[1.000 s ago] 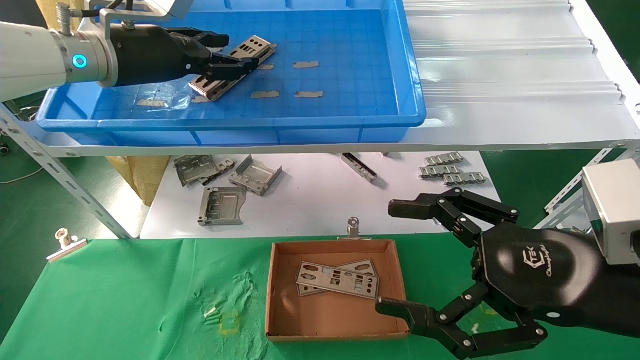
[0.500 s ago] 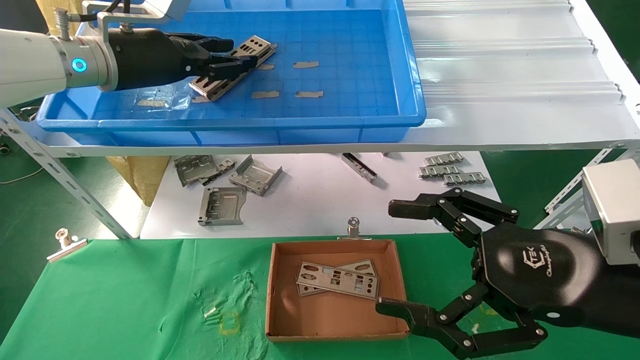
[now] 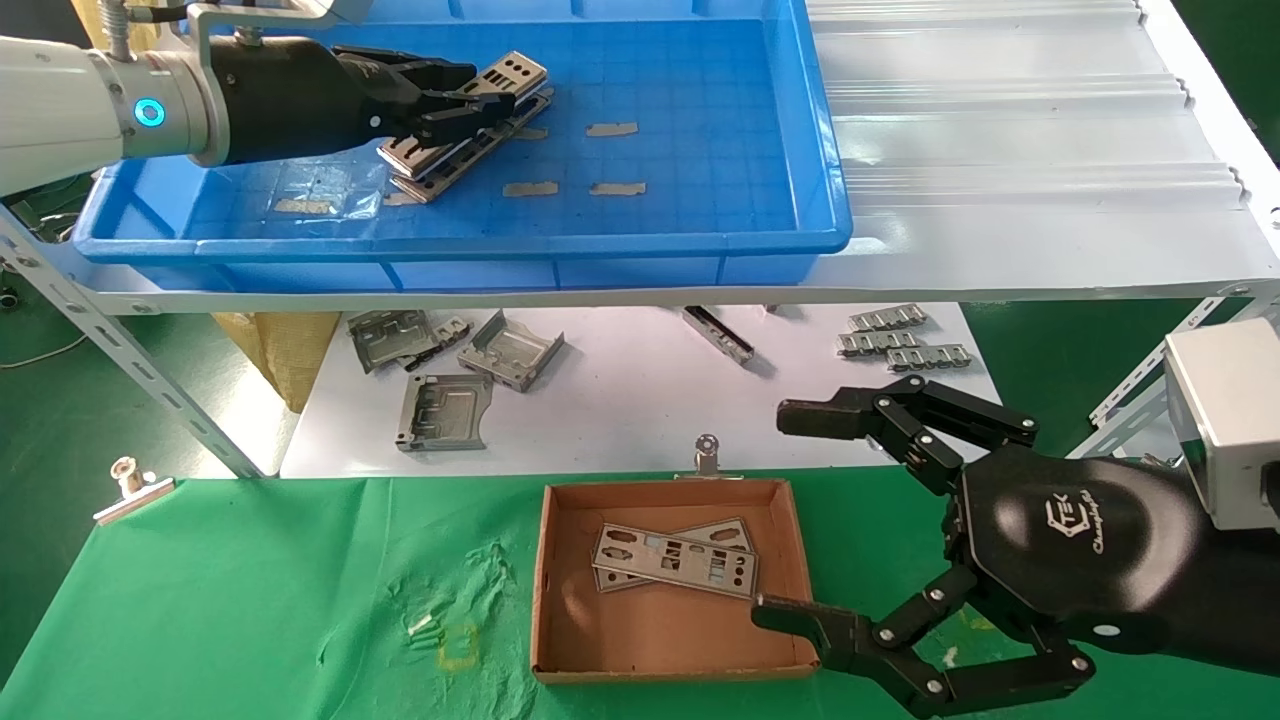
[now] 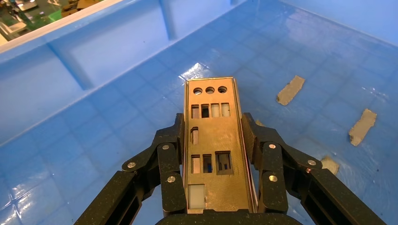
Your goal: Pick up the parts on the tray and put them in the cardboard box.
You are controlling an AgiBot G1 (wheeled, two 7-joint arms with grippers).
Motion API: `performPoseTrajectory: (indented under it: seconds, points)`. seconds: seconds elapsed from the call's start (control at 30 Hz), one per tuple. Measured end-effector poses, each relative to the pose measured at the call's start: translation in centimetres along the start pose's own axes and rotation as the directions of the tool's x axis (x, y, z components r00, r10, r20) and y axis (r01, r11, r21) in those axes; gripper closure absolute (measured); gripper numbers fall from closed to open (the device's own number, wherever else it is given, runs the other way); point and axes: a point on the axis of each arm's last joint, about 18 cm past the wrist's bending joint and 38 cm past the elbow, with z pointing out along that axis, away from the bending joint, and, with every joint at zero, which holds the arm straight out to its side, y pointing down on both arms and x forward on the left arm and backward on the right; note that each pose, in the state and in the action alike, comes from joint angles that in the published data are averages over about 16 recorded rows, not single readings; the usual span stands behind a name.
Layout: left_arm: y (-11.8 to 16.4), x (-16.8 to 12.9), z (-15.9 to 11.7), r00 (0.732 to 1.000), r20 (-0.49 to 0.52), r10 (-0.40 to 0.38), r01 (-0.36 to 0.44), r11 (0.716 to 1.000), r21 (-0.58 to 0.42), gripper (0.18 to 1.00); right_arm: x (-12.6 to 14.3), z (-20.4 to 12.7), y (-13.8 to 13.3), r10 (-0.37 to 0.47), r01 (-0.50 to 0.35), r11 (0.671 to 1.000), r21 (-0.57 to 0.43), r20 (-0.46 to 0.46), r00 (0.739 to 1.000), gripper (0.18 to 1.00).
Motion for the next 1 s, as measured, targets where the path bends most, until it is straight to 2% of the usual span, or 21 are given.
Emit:
performPoseTrajectory:
  seconds: [0.63, 1.0]
  points:
    - [0.67, 0.19, 0.55, 1.0, 0.01, -0.003, 0.003, 1.0, -0.015, 0.721, 0.0, 0.0, 0.0, 0.0, 0.0, 1.0, 0.0, 0.0, 1.0, 0.178]
    - [0.7, 0.34, 0.65, 1.0, 0.006, -0.02, 0.02, 1.0, -0.005, 0.683, 0.0, 0.0, 0.0, 0.0, 0.0, 1.0, 0.0, 0.0, 1.0, 0.178]
